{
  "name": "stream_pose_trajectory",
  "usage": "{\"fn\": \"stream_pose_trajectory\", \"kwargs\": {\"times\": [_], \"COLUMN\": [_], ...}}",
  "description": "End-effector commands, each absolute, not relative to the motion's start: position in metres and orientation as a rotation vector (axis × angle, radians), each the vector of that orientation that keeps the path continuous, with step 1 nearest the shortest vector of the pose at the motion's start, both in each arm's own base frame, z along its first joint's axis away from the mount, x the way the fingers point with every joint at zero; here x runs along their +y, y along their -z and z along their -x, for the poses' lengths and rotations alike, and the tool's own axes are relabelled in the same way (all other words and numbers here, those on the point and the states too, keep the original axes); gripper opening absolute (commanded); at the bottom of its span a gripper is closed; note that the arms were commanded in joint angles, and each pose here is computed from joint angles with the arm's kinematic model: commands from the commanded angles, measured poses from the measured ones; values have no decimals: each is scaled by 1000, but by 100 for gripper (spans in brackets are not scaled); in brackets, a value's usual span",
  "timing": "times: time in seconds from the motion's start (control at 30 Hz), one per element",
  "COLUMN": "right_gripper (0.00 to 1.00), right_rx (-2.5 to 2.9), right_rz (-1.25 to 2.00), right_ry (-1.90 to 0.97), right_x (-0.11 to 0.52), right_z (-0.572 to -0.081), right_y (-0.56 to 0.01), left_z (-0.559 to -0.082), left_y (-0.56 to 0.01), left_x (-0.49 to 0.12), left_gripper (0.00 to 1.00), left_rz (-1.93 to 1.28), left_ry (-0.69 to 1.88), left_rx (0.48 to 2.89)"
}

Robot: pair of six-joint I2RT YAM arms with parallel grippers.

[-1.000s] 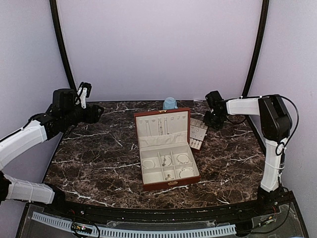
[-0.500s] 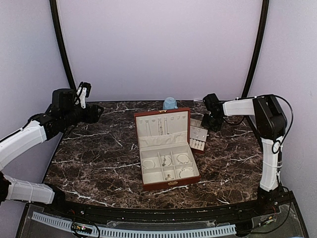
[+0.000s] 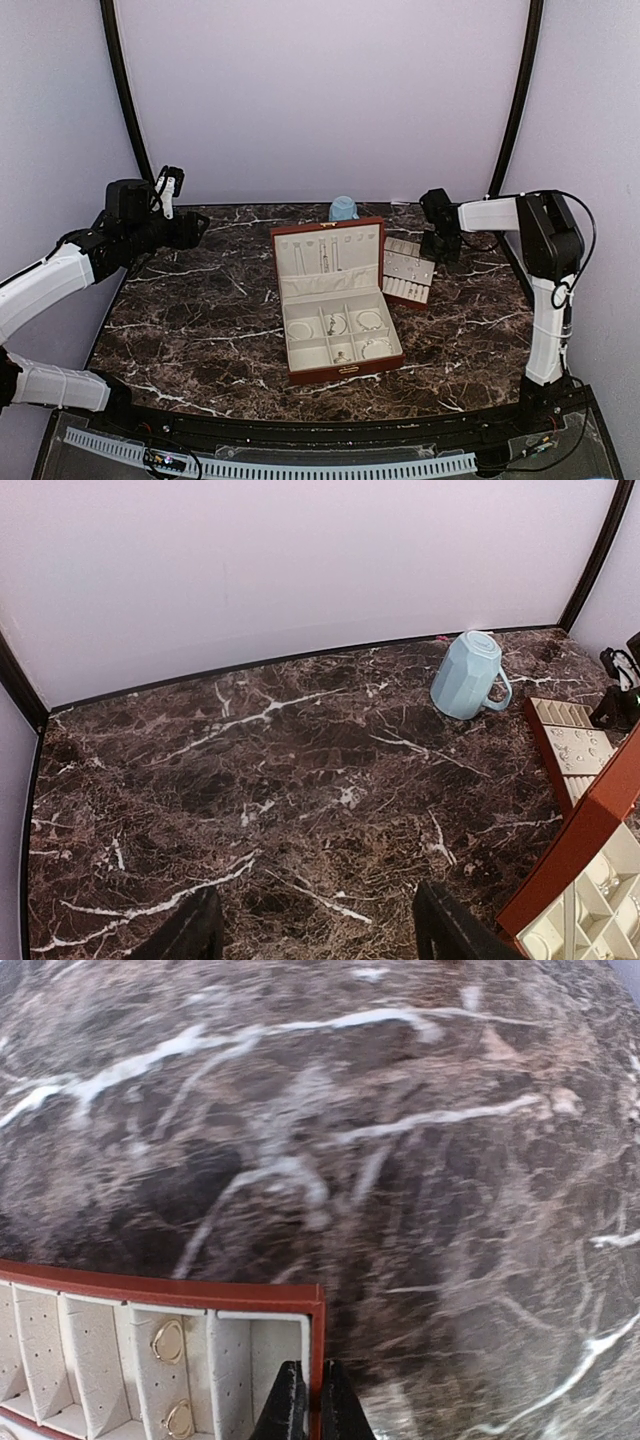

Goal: Organize the mixed jewelry
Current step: Move to the center of the board in the compartment layer.

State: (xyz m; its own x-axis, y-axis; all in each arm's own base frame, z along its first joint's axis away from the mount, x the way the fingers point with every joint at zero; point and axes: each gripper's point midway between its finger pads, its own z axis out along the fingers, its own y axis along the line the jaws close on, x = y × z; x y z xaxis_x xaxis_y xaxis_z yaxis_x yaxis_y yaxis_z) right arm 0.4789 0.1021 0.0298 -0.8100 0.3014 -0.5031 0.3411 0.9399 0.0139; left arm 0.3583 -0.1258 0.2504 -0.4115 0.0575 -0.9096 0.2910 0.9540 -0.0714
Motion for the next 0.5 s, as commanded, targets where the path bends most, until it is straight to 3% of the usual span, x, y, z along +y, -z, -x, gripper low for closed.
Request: {"fn": "stream_pose_trajectory", "kwargs": {"times": [0.0, 0.47], "right_gripper": [0, 0], "right_rx": [2581, 2682], "right_rz": [-440, -160], "right_ry": [204, 229], "right_x": [66, 50], "right_z": [-466, -425], "right_y": [-44, -45], "left_z": [-356, -354], "left_y": [-243, -239], "left_x": [-124, -134], "left_gripper": [68, 68], "left_rz": [-261, -296], "left_ry": [261, 316], "left_rx": [2004, 2016]}}
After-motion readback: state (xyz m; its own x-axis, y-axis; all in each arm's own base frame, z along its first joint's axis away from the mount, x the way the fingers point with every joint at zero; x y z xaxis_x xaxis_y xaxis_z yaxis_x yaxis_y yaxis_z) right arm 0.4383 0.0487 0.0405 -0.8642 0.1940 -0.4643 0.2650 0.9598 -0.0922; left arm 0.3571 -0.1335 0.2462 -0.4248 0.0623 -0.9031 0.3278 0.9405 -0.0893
